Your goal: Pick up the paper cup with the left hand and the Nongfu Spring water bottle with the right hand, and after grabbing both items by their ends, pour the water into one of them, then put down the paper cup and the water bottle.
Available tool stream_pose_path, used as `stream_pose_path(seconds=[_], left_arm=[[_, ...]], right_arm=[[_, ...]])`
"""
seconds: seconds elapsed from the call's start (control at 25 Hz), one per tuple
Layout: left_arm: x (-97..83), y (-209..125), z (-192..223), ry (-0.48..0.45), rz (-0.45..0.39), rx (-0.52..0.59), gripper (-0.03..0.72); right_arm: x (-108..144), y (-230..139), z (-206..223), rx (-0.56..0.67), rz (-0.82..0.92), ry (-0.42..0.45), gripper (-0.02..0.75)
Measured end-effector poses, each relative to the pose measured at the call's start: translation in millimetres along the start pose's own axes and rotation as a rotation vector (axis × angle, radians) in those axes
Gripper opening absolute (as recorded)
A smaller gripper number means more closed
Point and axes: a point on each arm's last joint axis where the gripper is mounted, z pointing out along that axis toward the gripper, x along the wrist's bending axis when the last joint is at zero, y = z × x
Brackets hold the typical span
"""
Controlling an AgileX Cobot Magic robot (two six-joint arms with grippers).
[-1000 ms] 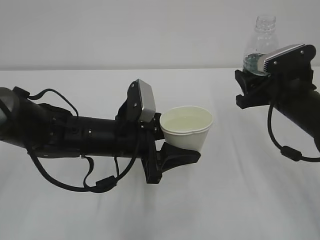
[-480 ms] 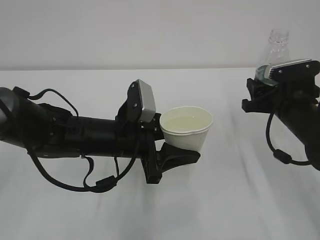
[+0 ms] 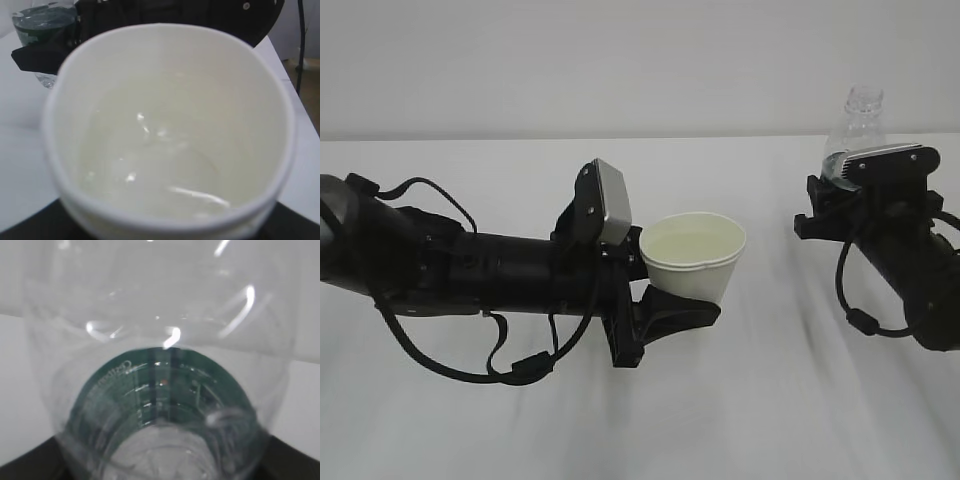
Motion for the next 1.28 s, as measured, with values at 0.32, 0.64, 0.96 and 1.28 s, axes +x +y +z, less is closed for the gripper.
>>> stream_pose_path(seconds=[0.32,0.64,0.96,1.28], left_arm=[[0.0,0,0,0.0,0.0,0.0,0.42],[0.4,-1,0,0.005,0.0,0.008,0.42],[0.6,-1,0,0.007,-0.001,0.01,0.42],[1.1,-1,0,0.012,-0.004,0.009,0.42]], right_arm=[[0,-10,11,0.01,0.011,-0.021,0.447],[3,-21,28,0.019,0.024,-0.024,0.447],[6,-35,41,0.047,0.026,-0.018,0.447],[8,-39,52,0.025,0.031,-0.024,0.447]])
